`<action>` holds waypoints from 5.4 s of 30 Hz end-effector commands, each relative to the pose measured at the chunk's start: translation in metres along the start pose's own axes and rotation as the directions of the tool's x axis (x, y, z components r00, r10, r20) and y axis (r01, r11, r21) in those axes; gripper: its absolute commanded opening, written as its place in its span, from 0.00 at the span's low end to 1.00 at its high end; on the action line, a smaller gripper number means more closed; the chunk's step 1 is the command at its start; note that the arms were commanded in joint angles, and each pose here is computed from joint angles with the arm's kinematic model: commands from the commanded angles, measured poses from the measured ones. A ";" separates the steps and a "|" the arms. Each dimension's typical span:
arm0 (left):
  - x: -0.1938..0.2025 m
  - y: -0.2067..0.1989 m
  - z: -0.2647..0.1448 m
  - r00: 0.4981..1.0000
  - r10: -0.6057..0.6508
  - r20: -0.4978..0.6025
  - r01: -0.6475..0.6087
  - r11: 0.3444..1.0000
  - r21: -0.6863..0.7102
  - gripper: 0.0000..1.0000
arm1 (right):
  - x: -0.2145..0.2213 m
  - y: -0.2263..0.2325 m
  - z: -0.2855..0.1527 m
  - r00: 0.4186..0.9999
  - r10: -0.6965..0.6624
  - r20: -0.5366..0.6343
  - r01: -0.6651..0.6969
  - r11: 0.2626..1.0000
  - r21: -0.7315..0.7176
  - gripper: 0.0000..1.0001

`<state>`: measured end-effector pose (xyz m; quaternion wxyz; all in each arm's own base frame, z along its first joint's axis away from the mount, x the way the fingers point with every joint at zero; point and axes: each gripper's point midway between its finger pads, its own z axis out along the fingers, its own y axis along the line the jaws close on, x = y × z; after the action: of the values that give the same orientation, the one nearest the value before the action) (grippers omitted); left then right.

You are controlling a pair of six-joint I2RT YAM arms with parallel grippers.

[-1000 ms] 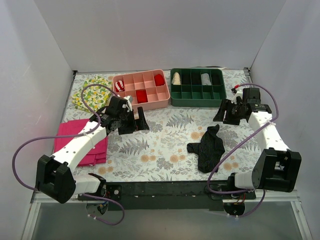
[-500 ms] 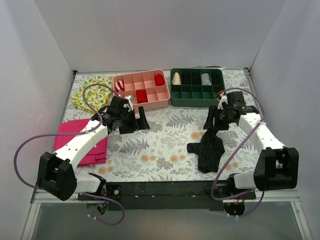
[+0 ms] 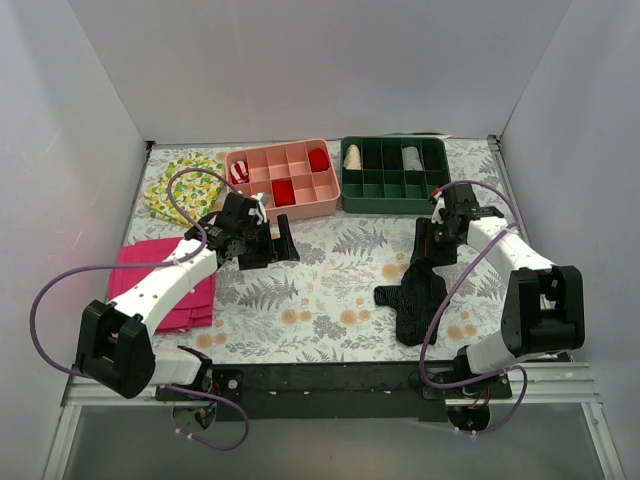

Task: Roll the underwear
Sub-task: Pick up the underwear from the corner of the board, then place the underwear at the center of the board, then flatten out the underwear at the center of the board.

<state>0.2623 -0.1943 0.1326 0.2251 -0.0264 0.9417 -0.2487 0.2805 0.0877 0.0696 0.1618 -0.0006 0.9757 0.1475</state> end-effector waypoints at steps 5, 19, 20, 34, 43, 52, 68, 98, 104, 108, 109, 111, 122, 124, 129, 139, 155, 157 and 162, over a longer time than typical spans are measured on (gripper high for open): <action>0.002 0.006 0.005 1.000 -0.002 -0.012 0.001 0.999 -0.041 0.98 | -0.016 0.019 -0.007 0.998 -0.055 0.036 0.057 0.997 -0.044 0.12; -0.014 0.008 -0.009 0.995 -0.053 0.088 0.061 0.995 -0.081 0.98 | -0.060 0.151 -0.098 0.948 -0.210 0.239 0.281 0.907 -0.315 0.01; -0.018 0.010 -0.012 0.989 -0.088 0.118 0.099 0.990 -0.097 0.98 | -0.058 0.162 -0.106 0.946 -0.222 0.236 0.296 0.888 -0.352 0.01; -0.046 0.016 -0.063 0.908 -0.179 0.378 0.228 0.970 -0.087 0.98 | -0.057 0.239 -0.222 0.887 -0.103 0.450 0.391 0.686 -0.614 0.01; -0.047 0.011 -0.064 0.910 -0.167 0.380 0.204 0.977 -0.059 0.98 | -0.056 0.260 -0.275 0.865 -0.040 0.501 0.419 0.608 -0.675 0.01; -0.047 0.002 -0.055 0.932 -0.129 0.340 0.149 0.988 -0.033 0.98 | -0.047 0.232 -0.305 0.820 0.030 0.571 0.378 0.721 -0.580 0.01; -0.048 0.006 -0.058 0.930 -0.128 0.344 0.159 0.985 -0.065 0.98 | -0.021 0.283 -0.275 0.887 -0.057 0.458 0.405 0.571 -0.714 0.01; -0.050 -0.027 -0.020 0.984 0.059 0.170 -0.068 0.997 0.048 0.98 | 0.127 0.119 -0.043 0.999 0.013 -0.040 -0.026 0.944 -0.330 0.01; -0.069 -0.067 0.016 0.984 0.162 0.078 -0.174 0.968 0.178 0.98 | 0.142 0.096 -0.024 0.992 0.115 -0.049 -0.124 0.961 -0.249 0.01; -0.068 -0.077 0.047 0.978 0.207 0.007 -0.204 0.956 0.209 0.98 | 0.137 0.099 -0.022 0.988 0.156 -0.009 -0.152 0.948 -0.280 0.01; -0.061 -0.076 0.061 0.976 0.214 -0.026 -0.204 0.957 0.207 0.98 | 0.136 0.099 -0.021 0.988 0.154 -0.008 -0.150 0.947 -0.283 0.01; -0.058 -0.078 0.073 0.972 0.233 -0.033 -0.220 0.949 0.226 0.98 | 0.136 0.101 -0.019 0.989 0.146 -0.016 -0.144 0.947 -0.288 0.01; -0.018 -0.059 0.130 0.978 0.172 -0.119 -0.138 0.959 0.247 0.98 | 0.123 0.105 -0.009 0.993 0.114 -0.010 -0.112 0.951 -0.289 0.01; -0.006 -0.042 0.141 0.981 0.136 -0.140 -0.107 0.974 0.199 0.98 | 0.119 0.106 -0.009 0.994 0.110 -0.006 -0.107 0.952 -0.287 0.01; 0.011 -0.012 0.154 0.988 0.064 -0.142 -0.052 0.995 0.089 0.98 | 0.109 0.108 -0.010 0.996 0.093 0.012 -0.086 0.954 -0.286 0.01; 0.064 0.035 0.121 0.982 -0.092 -0.163 0.080 0.994 -0.080 0.98 | 0.088 0.093 -0.005 0.995 0.096 0.034 -0.085 0.967 -0.240 0.01; 0.085 0.019 -0.002 0.979 -0.205 -0.027 0.204 0.979 -0.019 0.98 | 0.069 0.105 -0.003 0.984 -0.172 -0.041 0.150 0.935 -0.320 0.01; 0.051 -0.002 -0.017 0.984 -0.171 0.052 0.171 0.985 0.012 0.98 | 0.080 0.096 -0.004 0.980 -0.195 -0.049 0.171 0.937 -0.305 0.01; 0.002 -0.013 -0.008 0.992 -0.008 0.122 0.014 0.999 -0.051 0.98 | 0.086 0.089 -0.016 0.985 -0.171 0.017 0.169 0.945 -0.281 0.23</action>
<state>0.2214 -0.2048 0.1315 0.2331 -0.0949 0.9287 -0.2724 0.2013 0.1806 0.0770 0.1539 -0.0977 0.9441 0.2747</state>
